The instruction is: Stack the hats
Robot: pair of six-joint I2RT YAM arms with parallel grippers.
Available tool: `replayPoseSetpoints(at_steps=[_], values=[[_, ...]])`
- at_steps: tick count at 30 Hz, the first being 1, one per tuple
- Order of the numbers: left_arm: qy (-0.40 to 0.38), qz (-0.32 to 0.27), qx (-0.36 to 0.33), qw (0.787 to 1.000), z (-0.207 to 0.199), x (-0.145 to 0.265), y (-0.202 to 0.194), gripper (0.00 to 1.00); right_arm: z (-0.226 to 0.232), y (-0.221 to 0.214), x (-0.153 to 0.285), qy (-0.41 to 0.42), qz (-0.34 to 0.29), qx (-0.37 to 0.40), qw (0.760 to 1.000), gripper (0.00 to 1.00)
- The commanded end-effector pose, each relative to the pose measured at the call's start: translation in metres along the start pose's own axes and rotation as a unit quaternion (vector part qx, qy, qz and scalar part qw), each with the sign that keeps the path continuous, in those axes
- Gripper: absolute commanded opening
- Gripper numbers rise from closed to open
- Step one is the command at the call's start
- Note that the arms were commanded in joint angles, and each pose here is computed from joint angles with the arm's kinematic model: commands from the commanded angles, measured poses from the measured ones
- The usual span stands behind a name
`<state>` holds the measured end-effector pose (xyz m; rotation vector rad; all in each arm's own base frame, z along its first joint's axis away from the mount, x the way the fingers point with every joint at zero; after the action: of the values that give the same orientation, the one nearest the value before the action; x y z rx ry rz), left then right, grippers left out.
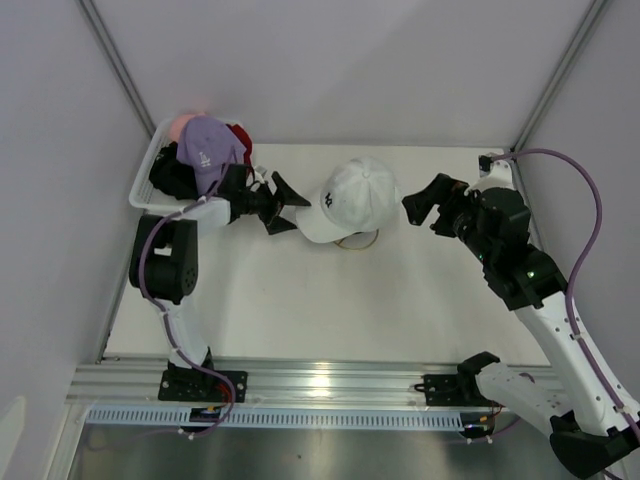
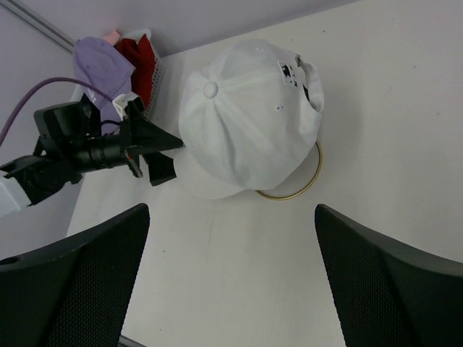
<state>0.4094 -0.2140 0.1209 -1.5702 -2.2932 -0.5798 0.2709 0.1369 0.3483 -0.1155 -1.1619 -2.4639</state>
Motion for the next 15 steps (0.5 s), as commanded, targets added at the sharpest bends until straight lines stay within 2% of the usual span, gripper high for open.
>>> replayPoseSetpoints(at_steps=[1,2,6,7,8,10,11,13,14,15], values=[[0.076,-0.058,-0.067,0.993,-0.012,0.038,0.02,0.96,0.01,0.017,0.002,0.007,-0.014,0.032,0.999,1.0],[0.085,-0.064,-0.071,0.992,-0.018,0.046,0.025,0.99,0.009,0.016,-0.001,0.004,-0.01,0.041,0.999,1.0],[0.129,-0.093,-0.119,0.98,-0.036,0.077,0.034,0.99,0.01,0.021,-0.006,-0.002,-0.013,0.053,0.999,1.0],[0.147,-0.086,-0.131,0.977,-0.036,0.085,0.029,1.0,0.011,0.023,-0.006,-0.003,-0.013,0.057,0.998,1.0],[0.157,-0.114,-0.157,0.968,-0.053,0.1,0.038,0.99,0.011,0.024,-0.007,-0.004,-0.012,0.06,0.998,1.0],[0.189,-0.115,-0.18,0.959,-0.056,0.118,0.033,1.0,0.012,0.026,-0.011,-0.008,-0.012,0.071,0.997,0.99],[0.204,-0.147,-0.203,0.946,-0.073,0.137,0.039,0.99,0.011,0.028,-0.012,-0.011,-0.013,0.074,0.997,1.0],[0.235,-0.158,-0.236,0.93,-0.078,0.16,0.033,1.0,0.01,0.033,-0.016,-0.023,-0.018,0.077,0.997,0.99],[0.254,-0.193,-0.257,0.912,-0.09,0.182,0.034,1.0,0.008,0.038,-0.017,-0.034,-0.029,0.076,0.996,0.99],[0.267,-0.202,-0.281,0.899,-0.094,0.194,0.032,1.0,0.006,0.041,-0.019,-0.039,-0.033,0.073,0.996,1.0]])
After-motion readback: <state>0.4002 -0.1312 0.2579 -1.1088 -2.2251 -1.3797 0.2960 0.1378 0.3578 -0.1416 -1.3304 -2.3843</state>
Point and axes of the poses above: each gripper's point midway between its finger pads, its own x axis back along the fingers, its own z axis along the line the jaws close on, y = z × x, the point moved 1 cm from there along x, back along the fingers, and after that the axes turned 11 degrees about -x, right-handed, at the moved point
